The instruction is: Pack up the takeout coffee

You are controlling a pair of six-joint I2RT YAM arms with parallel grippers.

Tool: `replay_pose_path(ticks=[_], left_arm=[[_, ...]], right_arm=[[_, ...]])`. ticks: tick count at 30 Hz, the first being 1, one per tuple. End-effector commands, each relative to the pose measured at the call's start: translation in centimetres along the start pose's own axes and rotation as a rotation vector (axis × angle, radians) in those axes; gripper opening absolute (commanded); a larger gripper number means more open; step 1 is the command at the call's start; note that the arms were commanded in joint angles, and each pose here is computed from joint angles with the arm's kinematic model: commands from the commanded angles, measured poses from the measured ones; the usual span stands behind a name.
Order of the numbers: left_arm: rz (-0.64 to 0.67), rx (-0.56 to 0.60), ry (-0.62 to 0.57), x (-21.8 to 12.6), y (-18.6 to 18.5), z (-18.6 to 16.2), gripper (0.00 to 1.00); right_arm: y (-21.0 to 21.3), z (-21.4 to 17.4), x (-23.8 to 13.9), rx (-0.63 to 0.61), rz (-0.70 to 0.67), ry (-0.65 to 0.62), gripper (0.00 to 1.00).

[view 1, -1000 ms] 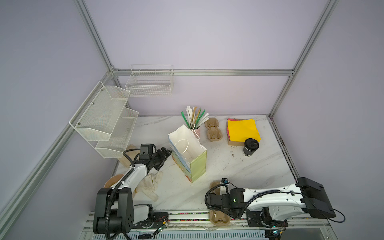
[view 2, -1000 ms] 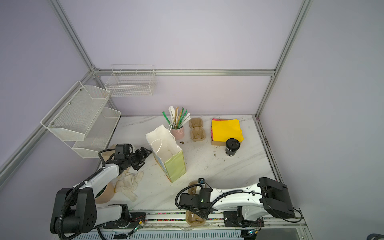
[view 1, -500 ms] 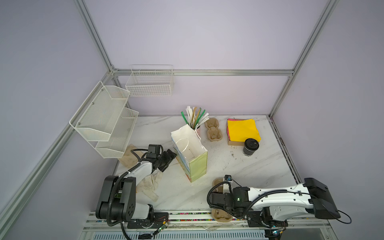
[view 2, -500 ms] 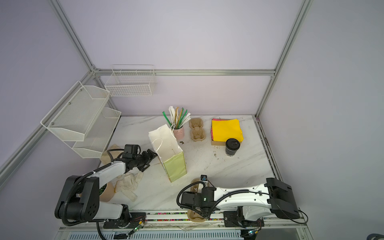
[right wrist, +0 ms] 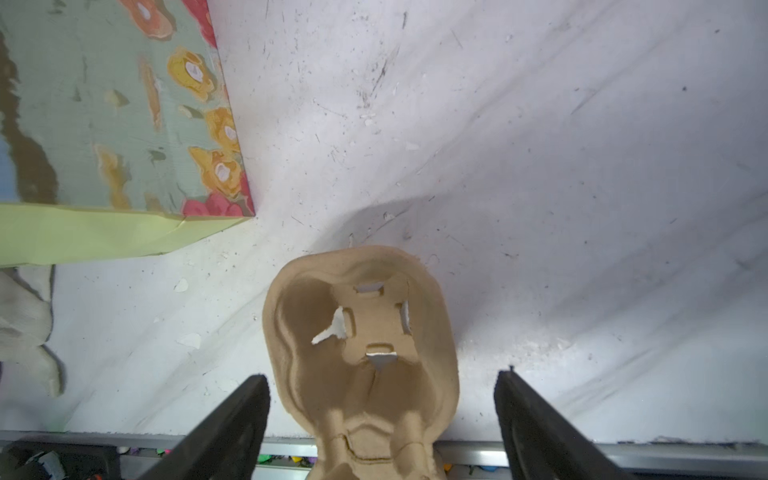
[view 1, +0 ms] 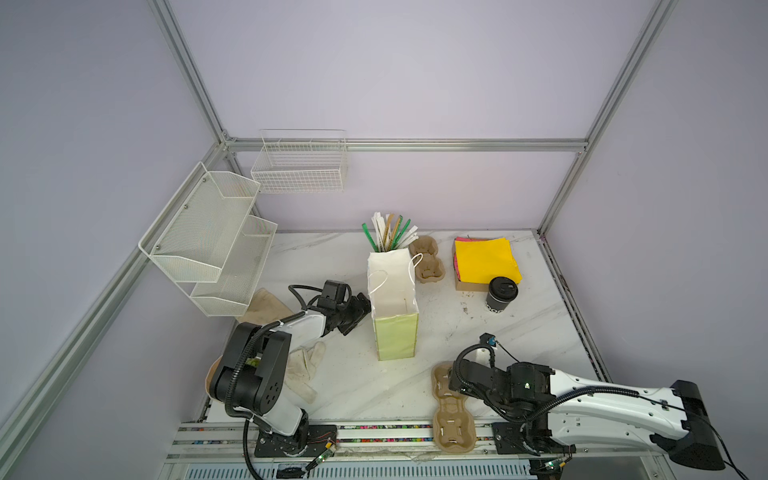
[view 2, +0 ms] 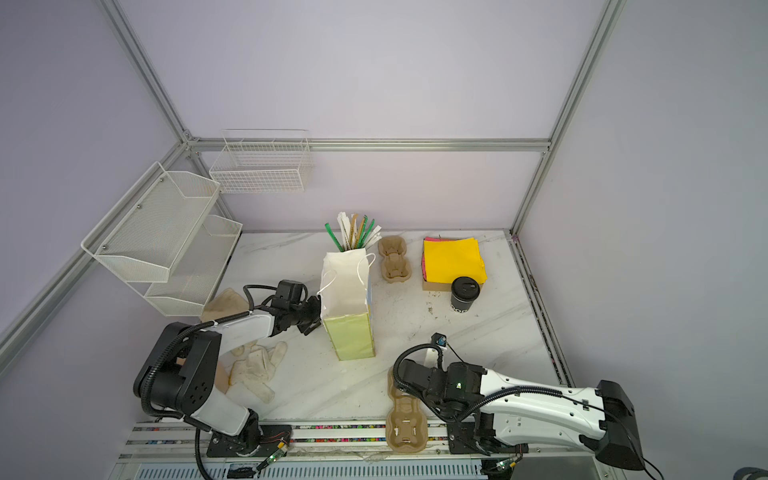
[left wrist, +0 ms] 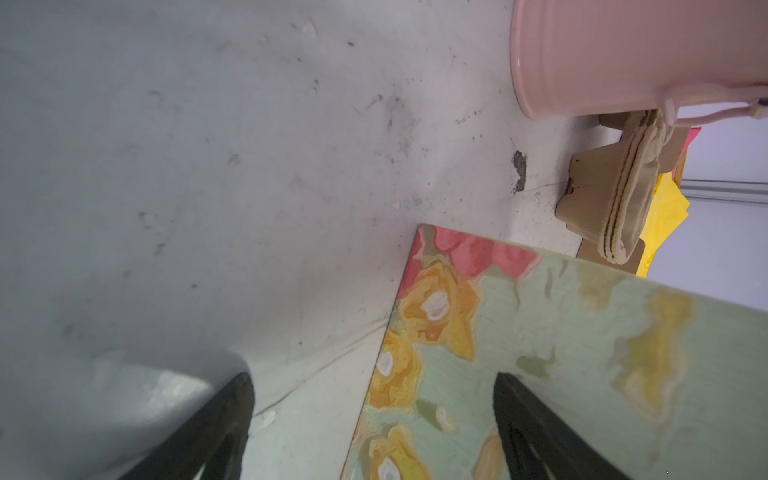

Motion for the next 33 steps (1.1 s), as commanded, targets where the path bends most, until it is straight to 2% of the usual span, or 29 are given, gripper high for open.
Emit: replay_pose_path(ticks=[1,7,15,19,22,27,33], left_arm=[[-0.023,-0.002,-0.026,-0.2,-1.7,0.3,0.9],[-0.035,0.01,-0.029,-1.4,-1.7,-0.1,0.9],[-0.033,0.049,-0.069,-3.8,-1.7,-0.6,0.9],[-0.036,0.069,-0.094,-4.8,-1.9,-0.7,0.9],[-0.04,0.073,-0.092,-5.0,-1.7,-0.8,0.9],[-0.034,0.086,-0.105,-5.3,-1.5,-0.9,0.9],[-0.025,0.101,-0.115,-5.5,-1.5,-0.9,0.9]], right_arm=[[0.3,-0.5,0.9,-0.082,-0.037,0.044,0.91],[2.1,-2.4,1.8,-0.164,-0.069,0.127,0.94],[3.5,-3.4,-0.6,-0.171,0.001,0.153,0.95],[3.4,-4.4,0.7,-0.209,-0.075,0.189,0.96],[2.6,-4.7,1.0,-0.182,-0.099,0.199,0.96],[2.0,-3.6,-0.6,-0.116,-0.064,0.146,0.96],[2.9,-4.9,1.1,-0.167,-0.076,0.204,0.96]])
Point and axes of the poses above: each gripper's point midway between its finger pads, its own x axis out along the fingers, its own y axis along the line the jaws close on, z = x × y, the point moved 10 cm from there along -x, back along the fingers, and after that the axes turned 6 degrees about -x, right-handed, at the moved point
